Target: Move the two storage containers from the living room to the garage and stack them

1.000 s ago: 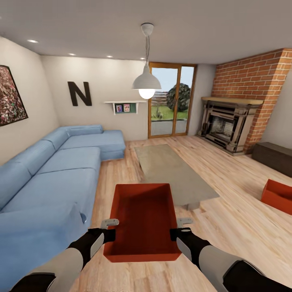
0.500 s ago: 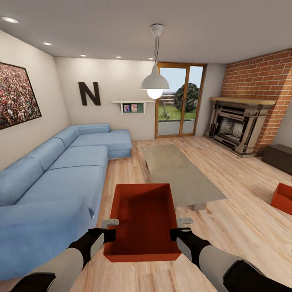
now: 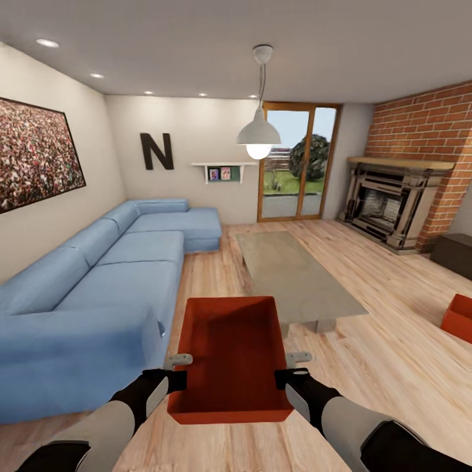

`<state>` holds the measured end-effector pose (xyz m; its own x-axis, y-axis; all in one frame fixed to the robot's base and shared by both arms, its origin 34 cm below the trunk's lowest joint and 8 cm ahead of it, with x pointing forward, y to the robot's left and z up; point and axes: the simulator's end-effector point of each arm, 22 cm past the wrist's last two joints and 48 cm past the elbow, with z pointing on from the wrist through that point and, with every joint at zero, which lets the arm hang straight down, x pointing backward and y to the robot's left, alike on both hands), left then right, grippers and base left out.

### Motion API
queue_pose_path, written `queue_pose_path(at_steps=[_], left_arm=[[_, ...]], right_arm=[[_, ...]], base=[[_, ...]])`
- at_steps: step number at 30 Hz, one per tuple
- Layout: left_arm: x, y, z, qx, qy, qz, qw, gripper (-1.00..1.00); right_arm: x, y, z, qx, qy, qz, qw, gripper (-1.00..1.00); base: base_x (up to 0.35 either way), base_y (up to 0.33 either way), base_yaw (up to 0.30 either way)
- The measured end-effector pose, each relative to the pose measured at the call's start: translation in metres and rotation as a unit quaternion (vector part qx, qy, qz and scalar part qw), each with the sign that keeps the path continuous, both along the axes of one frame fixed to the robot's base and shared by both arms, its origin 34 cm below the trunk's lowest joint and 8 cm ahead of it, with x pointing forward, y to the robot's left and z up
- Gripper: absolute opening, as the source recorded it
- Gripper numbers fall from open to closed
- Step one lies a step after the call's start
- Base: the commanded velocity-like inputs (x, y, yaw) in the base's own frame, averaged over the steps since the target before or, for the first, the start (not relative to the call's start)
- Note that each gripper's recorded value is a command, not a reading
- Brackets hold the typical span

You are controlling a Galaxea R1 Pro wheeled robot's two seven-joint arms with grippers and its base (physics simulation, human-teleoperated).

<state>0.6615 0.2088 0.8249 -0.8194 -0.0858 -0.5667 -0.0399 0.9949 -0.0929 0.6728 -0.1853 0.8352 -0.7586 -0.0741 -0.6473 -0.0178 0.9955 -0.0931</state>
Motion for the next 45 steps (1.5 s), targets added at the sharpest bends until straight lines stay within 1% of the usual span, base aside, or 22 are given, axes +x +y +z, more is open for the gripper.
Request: queue_pose_path(at_steps=[28,45], left_arm=[[0.0001,0.0008,0.0002,0.000,-0.001,0.001,1.0000,-1.00],[0.0000,0.0003,-0.0004,0.000,0.000,0.000,1.0000,-1.00]], right_arm=[[0.0003,0.0007,0.0005,0.000,-0.001,0.001,1.0000,-1.00],[0.0001,0.0003,-0.0001,0.000,0.000,0.000,1.0000,-1.00]], base=[[-0.003,0.000,0.277],[-0.225,-0.143,0.277]])
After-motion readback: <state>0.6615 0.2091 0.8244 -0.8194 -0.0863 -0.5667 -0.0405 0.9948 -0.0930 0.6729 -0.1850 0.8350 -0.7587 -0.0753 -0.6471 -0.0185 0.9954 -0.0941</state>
